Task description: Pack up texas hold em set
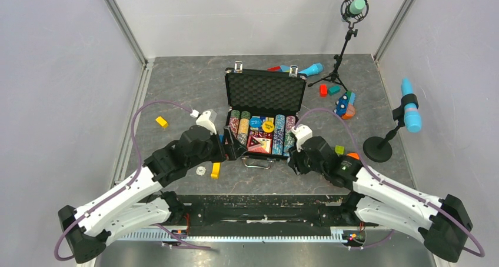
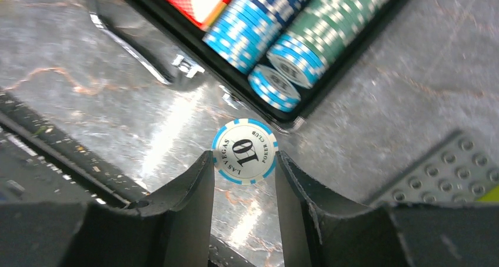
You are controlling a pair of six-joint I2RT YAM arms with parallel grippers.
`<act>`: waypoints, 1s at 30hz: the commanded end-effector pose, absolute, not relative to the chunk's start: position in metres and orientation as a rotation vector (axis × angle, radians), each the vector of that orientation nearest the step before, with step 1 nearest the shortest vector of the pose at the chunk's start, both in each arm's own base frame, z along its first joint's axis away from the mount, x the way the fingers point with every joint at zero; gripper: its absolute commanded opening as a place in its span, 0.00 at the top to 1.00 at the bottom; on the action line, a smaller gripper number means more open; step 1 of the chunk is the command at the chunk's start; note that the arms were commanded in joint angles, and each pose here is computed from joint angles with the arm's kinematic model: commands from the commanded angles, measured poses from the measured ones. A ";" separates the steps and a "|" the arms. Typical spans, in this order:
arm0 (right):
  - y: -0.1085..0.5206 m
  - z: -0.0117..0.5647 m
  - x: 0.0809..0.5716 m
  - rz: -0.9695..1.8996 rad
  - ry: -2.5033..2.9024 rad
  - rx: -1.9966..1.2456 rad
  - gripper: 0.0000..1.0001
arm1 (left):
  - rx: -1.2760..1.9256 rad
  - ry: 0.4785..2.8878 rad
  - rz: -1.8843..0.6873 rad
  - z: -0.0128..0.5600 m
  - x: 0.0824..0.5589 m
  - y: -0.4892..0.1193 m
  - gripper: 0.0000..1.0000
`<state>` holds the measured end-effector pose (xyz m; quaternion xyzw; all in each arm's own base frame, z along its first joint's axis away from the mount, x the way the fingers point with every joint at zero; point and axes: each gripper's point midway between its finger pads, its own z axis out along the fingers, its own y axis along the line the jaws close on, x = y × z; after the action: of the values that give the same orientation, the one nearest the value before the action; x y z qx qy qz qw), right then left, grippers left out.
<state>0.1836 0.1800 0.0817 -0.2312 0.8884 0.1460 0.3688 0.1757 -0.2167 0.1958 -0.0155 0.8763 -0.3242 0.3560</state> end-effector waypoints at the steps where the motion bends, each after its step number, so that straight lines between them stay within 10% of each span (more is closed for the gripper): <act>1: 0.222 0.133 0.184 0.577 2.067 -0.725 0.76 | -0.076 2.221 -1.005 0.212 0.179 -0.242 0.00; 30: 0.294 0.227 0.157 0.951 1.632 -0.895 0.76 | -0.058 2.234 -1.323 0.208 0.169 -0.294 0.29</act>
<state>0.1542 0.2817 0.1879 -0.3753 0.7138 0.3648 0.4653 0.1717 -0.2846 0.1961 -0.0182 0.8437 -0.4595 0.2769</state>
